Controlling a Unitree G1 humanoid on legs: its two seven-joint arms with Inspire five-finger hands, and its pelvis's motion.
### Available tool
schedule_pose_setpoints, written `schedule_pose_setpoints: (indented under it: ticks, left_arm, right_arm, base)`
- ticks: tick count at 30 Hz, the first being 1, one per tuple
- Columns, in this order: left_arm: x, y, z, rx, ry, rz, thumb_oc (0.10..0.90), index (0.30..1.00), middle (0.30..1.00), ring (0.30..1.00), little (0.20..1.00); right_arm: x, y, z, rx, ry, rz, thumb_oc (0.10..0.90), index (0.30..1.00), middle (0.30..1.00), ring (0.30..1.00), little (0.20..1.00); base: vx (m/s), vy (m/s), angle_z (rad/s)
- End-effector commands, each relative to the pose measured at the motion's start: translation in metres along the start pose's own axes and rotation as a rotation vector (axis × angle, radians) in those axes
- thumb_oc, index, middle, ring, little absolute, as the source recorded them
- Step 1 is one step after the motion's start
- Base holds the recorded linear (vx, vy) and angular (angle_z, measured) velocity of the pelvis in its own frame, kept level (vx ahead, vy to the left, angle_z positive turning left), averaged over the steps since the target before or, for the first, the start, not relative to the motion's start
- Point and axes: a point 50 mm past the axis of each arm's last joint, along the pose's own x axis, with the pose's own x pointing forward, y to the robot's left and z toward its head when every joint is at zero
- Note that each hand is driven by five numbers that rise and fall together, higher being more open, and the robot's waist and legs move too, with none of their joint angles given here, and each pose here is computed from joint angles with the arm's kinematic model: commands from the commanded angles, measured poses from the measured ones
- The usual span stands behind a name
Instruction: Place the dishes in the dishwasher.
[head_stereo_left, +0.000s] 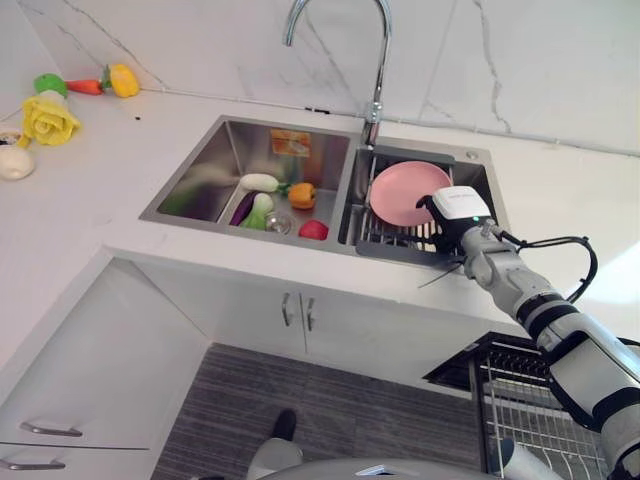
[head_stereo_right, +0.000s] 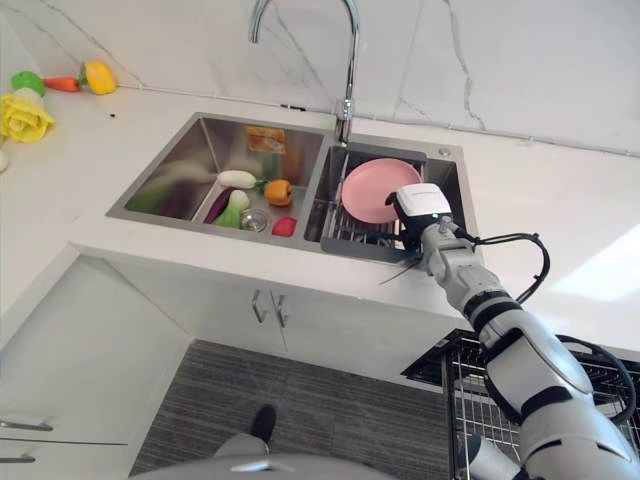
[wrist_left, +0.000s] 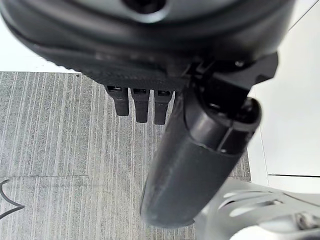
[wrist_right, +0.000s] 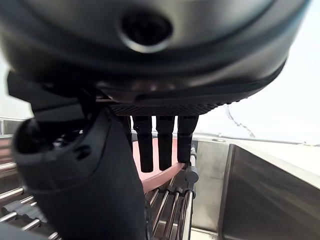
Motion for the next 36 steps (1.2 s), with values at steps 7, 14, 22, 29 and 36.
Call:
schedule_pose_setpoints:
  ticks: [7, 14, 22, 29, 36]
  left_arm:
    - [0.003, 0.011, 0.037, 0.184, -0.171, 0.044, 0.800, 0.900, 0.900, 0.900, 0.900]
    - [0.002, 0.013, 0.037, 0.232, -0.187, 0.060, 0.800, 0.900, 0.900, 0.900, 0.900]
    - [0.002, 0.014, 0.034, 0.238, -0.176, 0.072, 0.800, 0.900, 0.900, 0.900, 0.900]
    - [0.002, 0.015, 0.029, 0.232, -0.160, 0.081, 0.800, 0.900, 0.900, 0.900, 0.900]
    - [0.002, 0.015, 0.023, 0.233, -0.146, 0.081, 0.800, 0.900, 0.900, 0.900, 0.900]
  right_arm:
    - [0.023, -0.071, 0.012, 0.004, -0.064, -0.273, 0.400, 0.300, 0.300, 0.300, 0.300]
    - [0.019, -0.087, 0.026, 0.059, -0.145, -0.374, 0.400, 0.300, 0.300, 0.300, 0.300]
    - [0.012, -0.109, 0.036, 0.094, -0.212, -0.483, 0.400, 0.300, 0.300, 0.300, 0.300]
    - [0.001, -0.131, 0.039, 0.087, -0.262, -0.587, 0.400, 0.300, 0.300, 0.300, 0.300]
    - [-0.011, -0.147, 0.035, -0.005, -0.302, -0.642, 0.400, 0.300, 0.300, 0.300, 0.300]
  base:
    - [-0.01, -0.002, 0.02]
    - [0.00, 0.000, 0.00]
    - [0.00, 0.002, 0.00]
    - [-0.01, 0.013, -0.05]
    - [-0.01, 0.017, -0.10]
